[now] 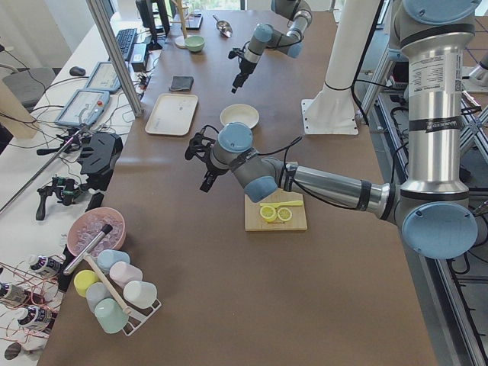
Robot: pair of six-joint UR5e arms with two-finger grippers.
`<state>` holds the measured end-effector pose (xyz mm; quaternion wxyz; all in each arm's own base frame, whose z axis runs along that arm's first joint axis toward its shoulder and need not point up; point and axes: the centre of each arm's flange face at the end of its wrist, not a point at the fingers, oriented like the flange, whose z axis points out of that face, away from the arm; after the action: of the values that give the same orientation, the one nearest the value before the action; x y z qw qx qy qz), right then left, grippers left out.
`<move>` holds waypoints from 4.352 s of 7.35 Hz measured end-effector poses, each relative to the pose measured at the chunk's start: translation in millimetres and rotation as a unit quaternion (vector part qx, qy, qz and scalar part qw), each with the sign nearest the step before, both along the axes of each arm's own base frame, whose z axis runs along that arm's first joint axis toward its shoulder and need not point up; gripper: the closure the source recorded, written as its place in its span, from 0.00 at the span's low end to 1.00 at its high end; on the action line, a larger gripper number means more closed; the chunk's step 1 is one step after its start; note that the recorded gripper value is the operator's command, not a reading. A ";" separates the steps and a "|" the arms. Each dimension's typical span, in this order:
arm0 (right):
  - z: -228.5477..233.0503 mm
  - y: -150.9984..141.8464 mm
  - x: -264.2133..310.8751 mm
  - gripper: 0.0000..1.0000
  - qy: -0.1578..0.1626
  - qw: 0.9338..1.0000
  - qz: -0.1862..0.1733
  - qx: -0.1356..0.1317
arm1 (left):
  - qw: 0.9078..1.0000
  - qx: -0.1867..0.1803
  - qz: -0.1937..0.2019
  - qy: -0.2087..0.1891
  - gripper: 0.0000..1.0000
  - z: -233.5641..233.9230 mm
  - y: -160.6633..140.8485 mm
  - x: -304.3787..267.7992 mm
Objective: Place red cherry on plate
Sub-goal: 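Withdraw the right arm toward the cloth while the left arm reaches toward the cutting board, then grasp the dark red cherries on the cutting board with the left gripper, then carry the cherries over the white plate, lower and open the left gripper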
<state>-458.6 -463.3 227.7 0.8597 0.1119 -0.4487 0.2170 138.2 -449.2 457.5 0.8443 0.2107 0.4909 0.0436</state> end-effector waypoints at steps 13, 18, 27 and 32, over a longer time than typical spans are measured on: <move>151.8 -55.2 254.3 0.00 0.095 0.987 -0.113 0.057 | 0.992 -0.099 -0.030 -0.073 0.75 29.4 159.4 200.5; 151.5 -55.5 255.7 0.00 0.094 0.988 -0.113 0.057 | 0.992 -0.097 -0.029 -0.070 1.00 26.3 158.2 202.5; 192.1 -52.6 332.7 0.00 0.095 0.980 -0.159 0.076 | 0.992 -0.111 -0.034 0.048 1.00 -220.8 83.5 342.3; 278.1 -28.9 440.6 0.00 0.145 0.958 -0.218 0.117 | 0.990 -0.111 -0.075 0.040 0.02 -245.1 51.2 392.3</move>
<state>-18.0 -492.2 505.8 0.9229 0.1415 -0.3549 -0.0480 530.5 -398.0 212.4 0.8429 0.1529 0.5092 -0.0829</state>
